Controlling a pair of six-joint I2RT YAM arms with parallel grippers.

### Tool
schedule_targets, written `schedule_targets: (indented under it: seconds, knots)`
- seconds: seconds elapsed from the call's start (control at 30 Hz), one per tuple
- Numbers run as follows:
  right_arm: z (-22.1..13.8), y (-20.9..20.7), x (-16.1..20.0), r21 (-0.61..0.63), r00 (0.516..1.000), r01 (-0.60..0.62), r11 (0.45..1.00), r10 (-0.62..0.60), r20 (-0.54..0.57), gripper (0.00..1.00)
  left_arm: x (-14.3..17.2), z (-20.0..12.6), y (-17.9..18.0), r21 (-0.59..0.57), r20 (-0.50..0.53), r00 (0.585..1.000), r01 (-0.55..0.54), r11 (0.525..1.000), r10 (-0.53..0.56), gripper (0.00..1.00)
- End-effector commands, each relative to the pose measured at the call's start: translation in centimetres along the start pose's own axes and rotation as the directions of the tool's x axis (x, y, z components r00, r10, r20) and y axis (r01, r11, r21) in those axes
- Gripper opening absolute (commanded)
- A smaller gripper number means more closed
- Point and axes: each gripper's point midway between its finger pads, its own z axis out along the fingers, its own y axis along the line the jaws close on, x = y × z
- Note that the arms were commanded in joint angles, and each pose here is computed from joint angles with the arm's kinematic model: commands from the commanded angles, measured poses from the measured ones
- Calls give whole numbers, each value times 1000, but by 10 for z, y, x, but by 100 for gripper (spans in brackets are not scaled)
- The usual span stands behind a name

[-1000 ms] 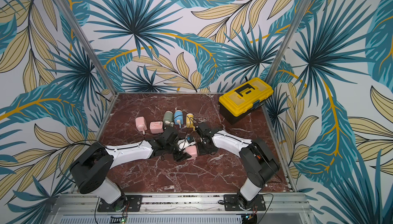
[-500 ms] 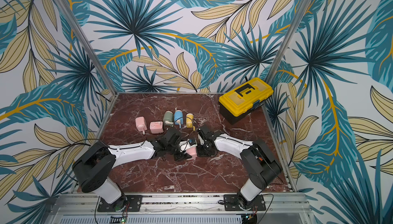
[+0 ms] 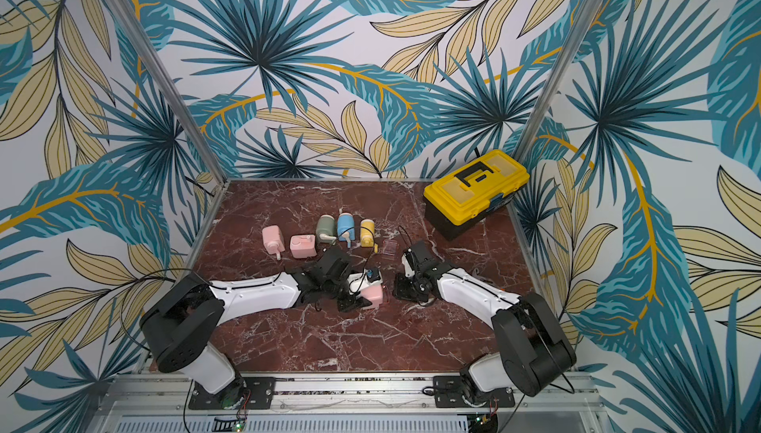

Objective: Put the tray back into the pencil sharpener
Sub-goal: Close the container of the pencil sharpener.

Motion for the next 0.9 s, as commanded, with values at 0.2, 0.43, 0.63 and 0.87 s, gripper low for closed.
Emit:
schedule_targets:
  seconds: [0.2, 0.43, 0.63, 0.87]
  knots:
    - [32, 12, 8, -134, 993, -104, 986, 96, -62, 16, -4, 3, 2, -16, -5, 1000, -29, 999, 29, 50]
    - [35, 31, 11, -237, 992, -91, 967, 67, -107, 16, -2, 4, 2, -18, -10, 999, -31, 999, 30, 49]
    - [34, 41, 13, -285, 990, -85, 955, 48, -133, 16, -2, 5, 2, -20, -15, 999, -32, 999, 32, 48]
    - [12, -13, 4, -43, 989, -150, 988, 150, 5, 24, -7, -2, 3, -32, 5, 1000, -2, 999, 2, 84]
